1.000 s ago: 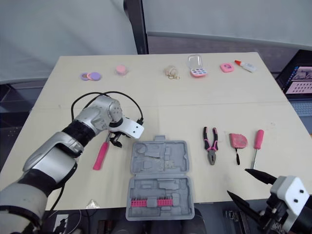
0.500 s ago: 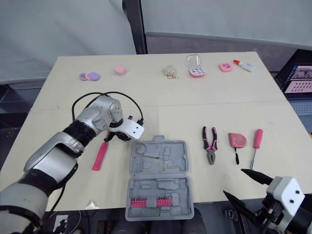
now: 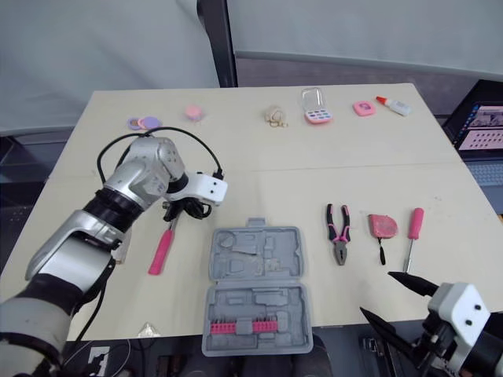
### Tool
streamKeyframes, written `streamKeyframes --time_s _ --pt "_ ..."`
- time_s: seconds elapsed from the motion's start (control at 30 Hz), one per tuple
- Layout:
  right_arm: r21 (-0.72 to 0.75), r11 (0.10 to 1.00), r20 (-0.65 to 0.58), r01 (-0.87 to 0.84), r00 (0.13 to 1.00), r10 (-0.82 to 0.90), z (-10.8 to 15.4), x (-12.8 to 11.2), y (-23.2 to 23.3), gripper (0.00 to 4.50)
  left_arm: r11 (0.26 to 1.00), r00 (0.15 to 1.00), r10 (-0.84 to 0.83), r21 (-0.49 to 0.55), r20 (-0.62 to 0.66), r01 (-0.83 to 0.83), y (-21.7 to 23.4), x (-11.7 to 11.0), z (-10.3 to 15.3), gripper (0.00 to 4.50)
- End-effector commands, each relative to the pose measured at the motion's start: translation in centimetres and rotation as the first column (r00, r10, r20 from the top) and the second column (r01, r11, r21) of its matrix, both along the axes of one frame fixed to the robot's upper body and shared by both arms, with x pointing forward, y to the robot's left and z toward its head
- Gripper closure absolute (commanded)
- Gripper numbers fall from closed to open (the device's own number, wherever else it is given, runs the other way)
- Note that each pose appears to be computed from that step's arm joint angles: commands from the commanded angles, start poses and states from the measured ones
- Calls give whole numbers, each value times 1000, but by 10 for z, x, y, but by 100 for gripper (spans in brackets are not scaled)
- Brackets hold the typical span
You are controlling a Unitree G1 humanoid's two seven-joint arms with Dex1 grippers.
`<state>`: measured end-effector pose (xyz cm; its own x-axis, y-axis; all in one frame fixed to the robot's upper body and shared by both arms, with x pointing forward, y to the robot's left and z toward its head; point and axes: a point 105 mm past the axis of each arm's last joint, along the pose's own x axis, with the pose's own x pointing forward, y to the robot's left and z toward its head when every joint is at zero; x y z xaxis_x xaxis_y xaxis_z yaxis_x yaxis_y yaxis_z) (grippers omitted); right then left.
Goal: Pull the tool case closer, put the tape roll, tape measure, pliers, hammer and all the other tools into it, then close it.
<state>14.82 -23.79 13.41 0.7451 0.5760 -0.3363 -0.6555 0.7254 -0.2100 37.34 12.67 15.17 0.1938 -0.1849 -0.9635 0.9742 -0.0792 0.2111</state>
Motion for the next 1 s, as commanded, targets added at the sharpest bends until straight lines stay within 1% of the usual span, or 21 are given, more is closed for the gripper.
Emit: streamKeyframes --time_s 0.03,0.17,0.27,0.43,0.73,1.0 --pt "-14 1000 17 -6 1000 6 9 0 -4 0 997 999 35 -65 -21 -36 -11 -14 21 445" --pt "-21 1000 9 -12 1000 12 10 2 -6 0 994 996 60 -91 -59 -66 -21 -27 19 445" --pt "-30 999 3 -21 1000 21 12 3 -8 0 988 991 68 -130 -118 -83 -35 -40 12 445" --pt "-37 999 -6 -23 1000 23 14 2 -10 0 982 982 86 -153 -170 -113 -46 -50 3 445" --pt "-46 999 -17 -13 1000 12 17 -2 -14 0 979 972 82 -167 -220 -121 -54 -61 -9 445" --pt "-52 999 -20 -1 1000 0 20 -4 -16 0 978 970 95 -161 -222 -132 -53 -59 -23 445"
